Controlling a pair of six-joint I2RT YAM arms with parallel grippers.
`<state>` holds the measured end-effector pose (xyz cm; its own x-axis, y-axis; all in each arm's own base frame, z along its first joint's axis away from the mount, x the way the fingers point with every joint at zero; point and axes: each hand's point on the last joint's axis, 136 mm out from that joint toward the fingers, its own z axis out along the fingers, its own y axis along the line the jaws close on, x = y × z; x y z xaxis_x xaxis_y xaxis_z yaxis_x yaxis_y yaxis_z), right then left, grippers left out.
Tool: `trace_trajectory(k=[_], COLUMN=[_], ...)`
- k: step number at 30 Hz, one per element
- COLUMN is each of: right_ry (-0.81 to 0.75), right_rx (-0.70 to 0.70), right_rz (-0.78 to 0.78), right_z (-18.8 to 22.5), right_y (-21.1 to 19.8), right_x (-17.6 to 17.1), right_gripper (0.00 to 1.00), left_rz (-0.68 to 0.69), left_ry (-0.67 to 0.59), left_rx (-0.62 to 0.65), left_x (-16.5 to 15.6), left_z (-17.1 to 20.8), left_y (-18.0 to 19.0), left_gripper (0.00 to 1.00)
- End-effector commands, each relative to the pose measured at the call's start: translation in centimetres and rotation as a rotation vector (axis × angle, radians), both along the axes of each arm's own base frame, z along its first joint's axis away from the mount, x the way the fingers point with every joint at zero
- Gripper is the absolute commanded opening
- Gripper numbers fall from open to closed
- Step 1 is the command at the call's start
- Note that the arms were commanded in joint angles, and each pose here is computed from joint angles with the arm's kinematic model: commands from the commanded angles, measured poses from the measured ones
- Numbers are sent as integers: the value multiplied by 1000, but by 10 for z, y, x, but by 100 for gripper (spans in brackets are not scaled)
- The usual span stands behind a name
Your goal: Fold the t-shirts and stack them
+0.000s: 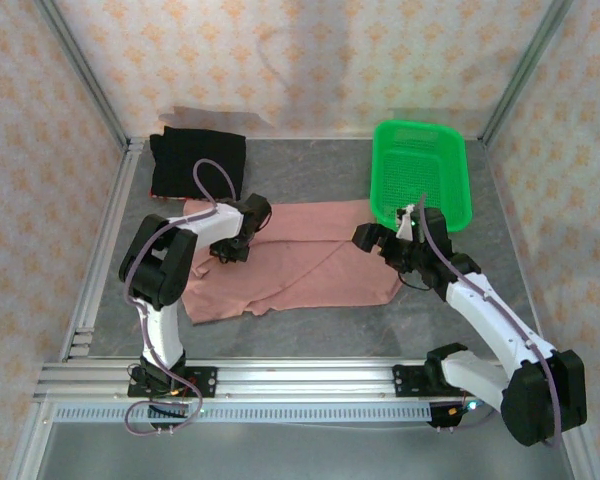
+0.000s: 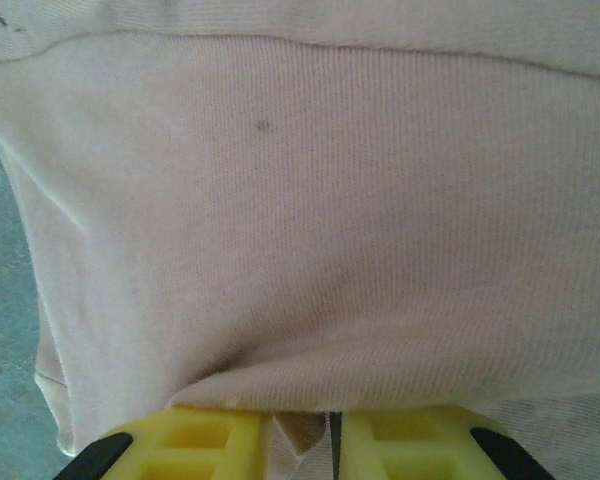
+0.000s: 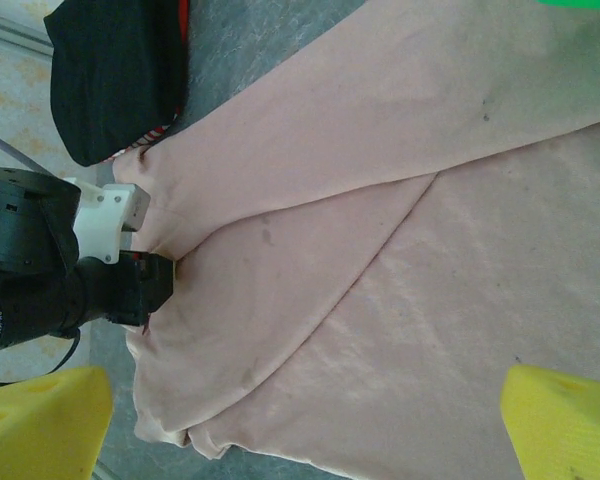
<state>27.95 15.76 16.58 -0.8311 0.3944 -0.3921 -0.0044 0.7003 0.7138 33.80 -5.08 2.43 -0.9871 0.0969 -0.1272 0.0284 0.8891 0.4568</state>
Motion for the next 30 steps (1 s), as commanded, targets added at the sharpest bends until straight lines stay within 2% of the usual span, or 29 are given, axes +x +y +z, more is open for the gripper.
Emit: trace_trajectory(k=[1,5,13,22,30], right_ry=[-14,-10,-12,-37,-22], right_rx=[3,8,24,36,73], right_rz=[9,9,3,-7,-7], right_z=[4,4,5,14,13], right_y=[-1,0,1,2,10], right_x=[0,-1,0,9,21], right_gripper=[99,99,99,99,99], left_rz=[9,12,10,10,-17], left_ry=[9,9,10,-61,-2], left_rx=[51,59,43,-125,-257], left_x=[-3,-1,0,-28,-60], left_z=[3,2,10,60,71], left_y=[15,17,16,2,-11], left_gripper=[22,18,0,0,0])
